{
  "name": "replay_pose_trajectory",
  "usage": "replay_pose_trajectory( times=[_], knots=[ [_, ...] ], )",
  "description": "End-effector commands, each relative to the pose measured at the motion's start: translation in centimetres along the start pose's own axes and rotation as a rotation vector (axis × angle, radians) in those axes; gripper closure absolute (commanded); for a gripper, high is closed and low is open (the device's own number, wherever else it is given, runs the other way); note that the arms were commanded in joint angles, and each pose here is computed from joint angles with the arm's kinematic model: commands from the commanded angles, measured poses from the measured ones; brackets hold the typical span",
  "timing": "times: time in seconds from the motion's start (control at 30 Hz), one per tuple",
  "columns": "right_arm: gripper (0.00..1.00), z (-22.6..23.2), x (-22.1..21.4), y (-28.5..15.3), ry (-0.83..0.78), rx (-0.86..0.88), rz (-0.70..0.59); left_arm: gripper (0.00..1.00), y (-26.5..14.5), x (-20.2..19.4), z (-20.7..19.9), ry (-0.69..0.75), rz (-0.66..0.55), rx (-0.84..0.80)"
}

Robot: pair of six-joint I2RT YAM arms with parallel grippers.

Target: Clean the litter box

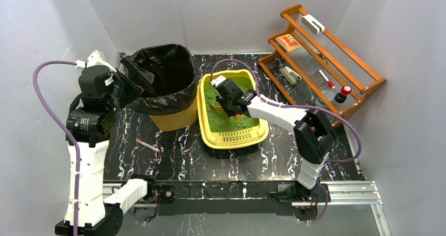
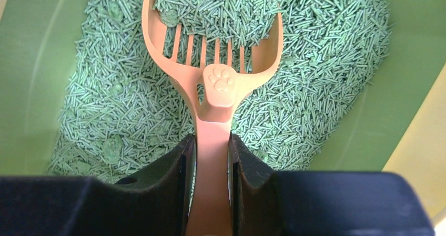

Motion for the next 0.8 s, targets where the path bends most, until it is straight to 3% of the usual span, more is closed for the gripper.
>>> replay_pose_trajectory(
  times=[0.0, 0.2, 0.37, 0.77],
  knots=[
    [1.0, 0.6, 1.8, -1.4, -0.053, 0.076, -0.079, 0.02, -1.1, 0.7, -1.0, 0.001, -0.028, -0.051],
    [1.0, 1.6, 1.4, 0.9, -0.023, 0.086, -0.161, 0.02, -1.1, 0.6, -1.0, -0.002, -0.023, -0.054],
    [1.0, 1.1, 1.5, 1.5, 0.023, -0.001, -0.249, 0.02, -1.1, 0.7, -1.2, -0.004, -0.021, -0.057],
    [1.0, -0.6, 0.1, 1.3, 0.152, -0.207, -0.266, 0.02, -0.5, 0.6, -1.4, -0.009, -0.002, -0.061]
  ],
)
Point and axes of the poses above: each gripper's point midway between its finger pads, its own y axis out along the fingers, its own z axis along the line the jaws close on, x = y × z, the point moved 7 cm from there along -y, back along the fingers, and after that the axes turned 11 degrees about -y, right-handed, at the moved point
